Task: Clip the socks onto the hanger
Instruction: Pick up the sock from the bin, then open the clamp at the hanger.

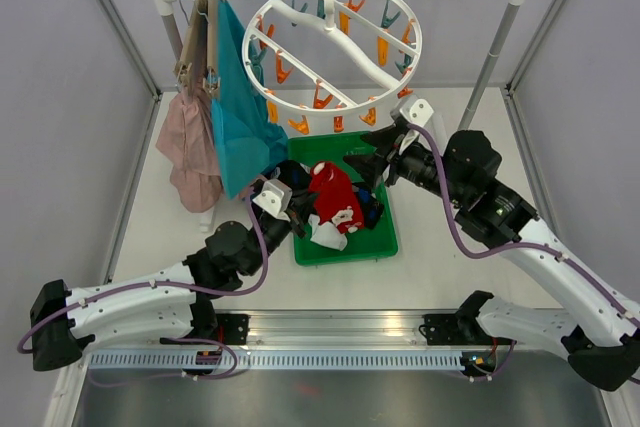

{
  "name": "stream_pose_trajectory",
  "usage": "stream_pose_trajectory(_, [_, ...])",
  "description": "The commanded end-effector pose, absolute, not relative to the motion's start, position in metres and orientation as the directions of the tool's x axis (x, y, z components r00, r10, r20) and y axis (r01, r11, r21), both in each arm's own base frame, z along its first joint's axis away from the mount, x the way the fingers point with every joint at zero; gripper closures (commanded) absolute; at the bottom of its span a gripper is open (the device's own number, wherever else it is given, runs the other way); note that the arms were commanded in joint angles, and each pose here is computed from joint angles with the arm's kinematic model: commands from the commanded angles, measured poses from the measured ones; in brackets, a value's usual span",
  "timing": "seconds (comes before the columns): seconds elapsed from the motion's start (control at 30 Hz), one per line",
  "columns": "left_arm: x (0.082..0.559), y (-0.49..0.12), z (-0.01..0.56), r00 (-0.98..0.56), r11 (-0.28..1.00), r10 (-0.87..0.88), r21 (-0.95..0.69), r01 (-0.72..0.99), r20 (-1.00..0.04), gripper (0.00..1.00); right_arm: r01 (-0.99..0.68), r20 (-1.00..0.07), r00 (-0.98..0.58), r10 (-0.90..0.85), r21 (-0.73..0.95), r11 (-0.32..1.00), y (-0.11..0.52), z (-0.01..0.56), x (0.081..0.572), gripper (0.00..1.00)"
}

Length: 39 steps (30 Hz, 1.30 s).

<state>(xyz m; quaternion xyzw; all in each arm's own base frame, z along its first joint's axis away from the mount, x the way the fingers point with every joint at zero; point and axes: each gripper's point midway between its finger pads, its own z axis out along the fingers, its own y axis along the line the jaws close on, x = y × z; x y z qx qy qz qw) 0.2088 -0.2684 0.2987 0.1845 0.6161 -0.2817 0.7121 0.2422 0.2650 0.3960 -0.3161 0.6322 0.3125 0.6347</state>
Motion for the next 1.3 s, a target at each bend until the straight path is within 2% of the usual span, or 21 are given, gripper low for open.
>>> stream_pose_trajectory(0.0, [0.207,-0.267,0.309,0.071,0.767,-0.220,-0.127,0.629,-0.973,0.98,-0.893,-0.997,0.075,0.010,-0.062,0.445,0.283,0.404,0.226,0.38])
stream_pose_trajectory(0.4, [0.206,-0.267,0.310,0.071,0.767,-0.206,-0.116,0.631,-0.976,0.98,-0.908,-0.991,0.133,0.008,-0.119,0.403,0.287,0.399,0.239,0.39])
stream_pose_trajectory(0.73, [0.206,-0.263,0.314,0.072,0.773,-0.188,-0.102,0.626,-0.980,0.98,-0.876,-0.978,0.206,0.045,-0.164,0.454,0.287,0.410,0.261,0.40])
stream_pose_trajectory(1.27, [0.205,-0.260,0.321,0.073,0.776,-0.166,-0.084,0.626,-0.984,0.98,-0.860,-0.952,0.290,0.096,-0.215,0.462,0.299,0.427,0.278,0.40])
